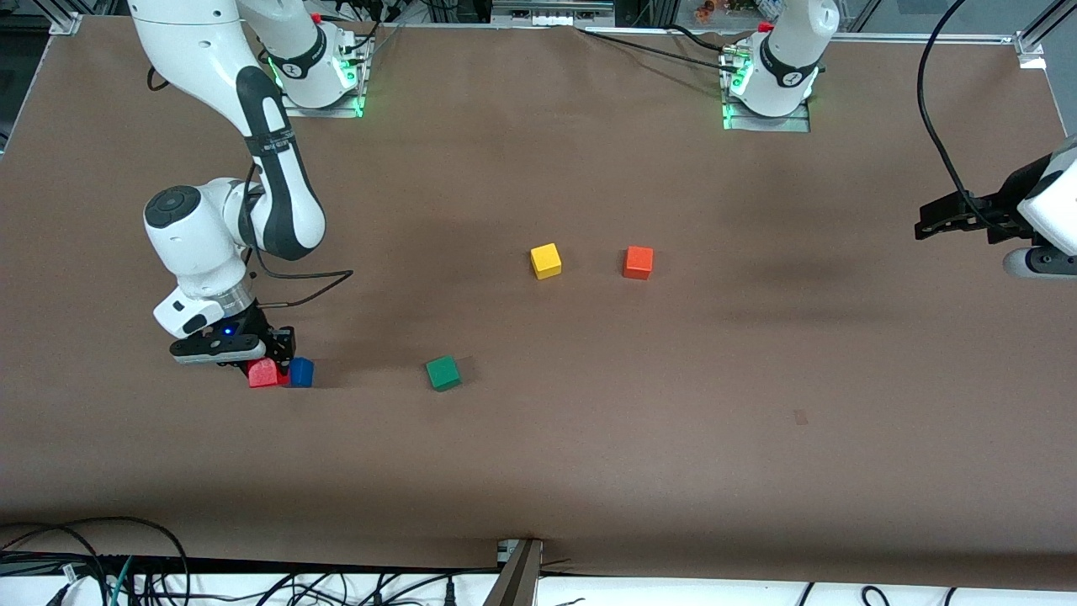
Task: Pass red block to right arm, stack on blue
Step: 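Lower the red cube onto the blue cube with the right gripper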
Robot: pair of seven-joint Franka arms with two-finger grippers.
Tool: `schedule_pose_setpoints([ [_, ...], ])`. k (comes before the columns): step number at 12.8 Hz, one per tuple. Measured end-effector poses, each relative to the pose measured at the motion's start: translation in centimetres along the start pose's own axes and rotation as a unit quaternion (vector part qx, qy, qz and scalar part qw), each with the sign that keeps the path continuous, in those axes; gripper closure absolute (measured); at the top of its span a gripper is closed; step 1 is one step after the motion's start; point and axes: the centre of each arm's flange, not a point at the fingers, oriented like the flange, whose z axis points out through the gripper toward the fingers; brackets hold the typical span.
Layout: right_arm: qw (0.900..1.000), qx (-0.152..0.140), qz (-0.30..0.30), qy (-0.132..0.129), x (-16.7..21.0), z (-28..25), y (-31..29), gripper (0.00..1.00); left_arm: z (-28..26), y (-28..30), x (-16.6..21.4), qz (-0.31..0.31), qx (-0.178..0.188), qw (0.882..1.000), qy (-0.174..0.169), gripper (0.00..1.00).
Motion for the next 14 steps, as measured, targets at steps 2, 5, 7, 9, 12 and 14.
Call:
schedule_pose_setpoints([
  [2, 1.000, -0.002, 0.001, -0.001, -0.3, 0.4, -0.6, 0.42, 0.1, -0.7, 0.0, -0.009, -0.010, 1.000, 0.000, 0.00],
  [5, 1.000, -0.010, -0.001, 0.004, -0.7, 1.2, -1.1, 0.42, 0.1, -1.4, -0.1, -0.015, -0.012, 1.000, 0.000, 0.00],
  [7, 1.000, -0.014, -0.002, 0.005, -0.8, 1.5, -1.1, 0.42, 0.1, -1.3, 0.0, -0.014, -0.012, 1.000, 0.000, 0.00],
  [9, 1.000, -0.014, -0.002, 0.005, -0.8, 1.5, -1.1, 0.42, 0.1, -1.3, 0.0, -0.014, -0.012, 1.000, 0.000, 0.00],
  [12, 1.000, -0.014, -0.001, 0.005, -0.8, 1.5, -1.2, 0.42, 0.1, -1.1, 0.0, -0.012, -0.011, 1.000, 0.000, 0.00],
  [14, 1.000, -0.014, 0.004, 0.005, -0.9, 1.5, -1.3, 0.42, 0.1, -0.8, 0.0, -0.009, -0.007, 1.000, 0.001, 0.00],
])
